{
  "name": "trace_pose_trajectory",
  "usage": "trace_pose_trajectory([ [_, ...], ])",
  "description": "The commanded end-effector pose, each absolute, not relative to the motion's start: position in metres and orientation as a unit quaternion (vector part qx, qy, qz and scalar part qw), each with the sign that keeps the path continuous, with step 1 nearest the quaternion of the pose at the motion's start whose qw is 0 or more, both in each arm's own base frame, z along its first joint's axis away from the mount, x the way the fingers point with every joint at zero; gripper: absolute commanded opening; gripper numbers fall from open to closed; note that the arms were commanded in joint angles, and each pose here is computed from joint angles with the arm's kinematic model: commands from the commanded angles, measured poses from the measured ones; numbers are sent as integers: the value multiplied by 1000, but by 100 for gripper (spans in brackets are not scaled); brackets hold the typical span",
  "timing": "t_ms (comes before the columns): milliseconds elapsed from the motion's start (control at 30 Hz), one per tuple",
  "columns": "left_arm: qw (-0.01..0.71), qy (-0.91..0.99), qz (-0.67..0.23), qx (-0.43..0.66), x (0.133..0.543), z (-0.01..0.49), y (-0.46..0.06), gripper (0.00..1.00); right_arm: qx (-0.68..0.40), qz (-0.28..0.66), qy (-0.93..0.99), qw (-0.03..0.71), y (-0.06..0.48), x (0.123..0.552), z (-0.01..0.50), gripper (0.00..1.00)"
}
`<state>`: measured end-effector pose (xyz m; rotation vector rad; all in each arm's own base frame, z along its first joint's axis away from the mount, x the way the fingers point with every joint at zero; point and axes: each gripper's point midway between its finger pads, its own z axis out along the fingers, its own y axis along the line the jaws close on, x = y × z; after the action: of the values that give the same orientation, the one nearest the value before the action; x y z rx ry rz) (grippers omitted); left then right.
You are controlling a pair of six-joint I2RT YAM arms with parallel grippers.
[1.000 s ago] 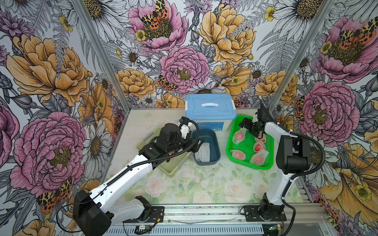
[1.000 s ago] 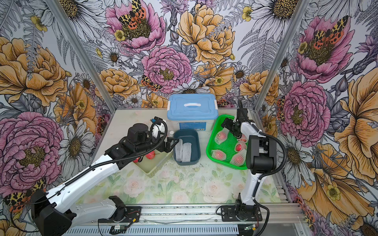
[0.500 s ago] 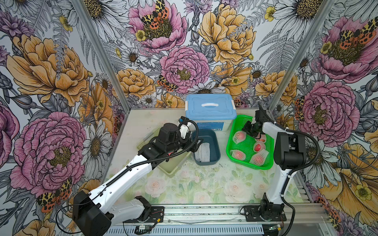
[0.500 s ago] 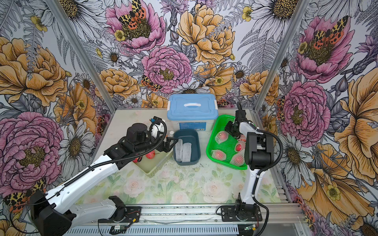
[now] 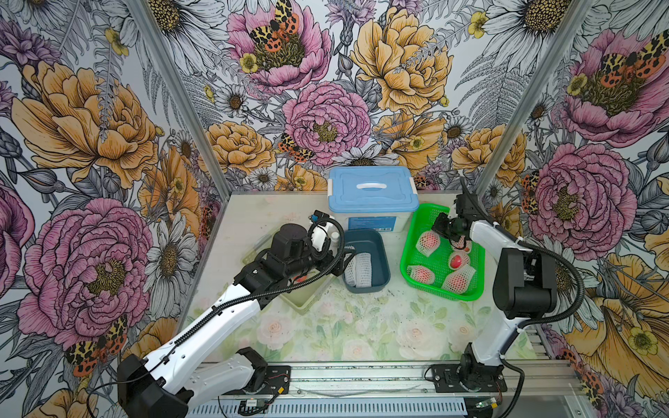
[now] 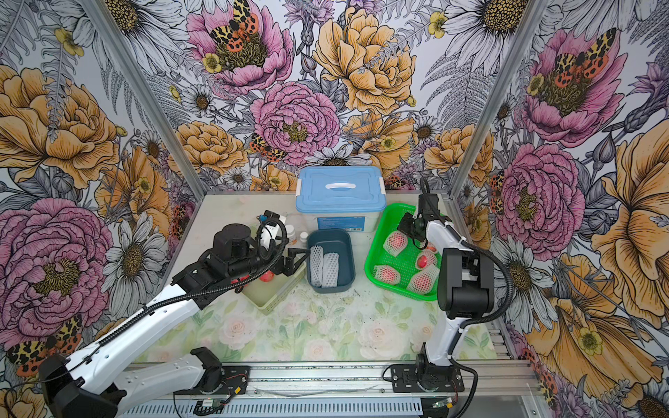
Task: Remove foam nets from apples
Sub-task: Pick up the apple from the basket.
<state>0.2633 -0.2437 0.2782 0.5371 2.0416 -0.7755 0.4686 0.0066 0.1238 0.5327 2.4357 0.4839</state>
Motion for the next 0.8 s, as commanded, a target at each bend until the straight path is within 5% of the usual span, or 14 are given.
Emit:
trace_pose_trajectory([
  [0,428,805,-333,242,256,281,-253,99,138,202,902,355,17,468,170,0],
  [467,401,756,-399,329,225,307,-292,99,-95,331,829,441,103,400,290,0],
  [767,372,727,-435,380,216,320,-322,99,-266,456,745,409,190,326,329,0],
])
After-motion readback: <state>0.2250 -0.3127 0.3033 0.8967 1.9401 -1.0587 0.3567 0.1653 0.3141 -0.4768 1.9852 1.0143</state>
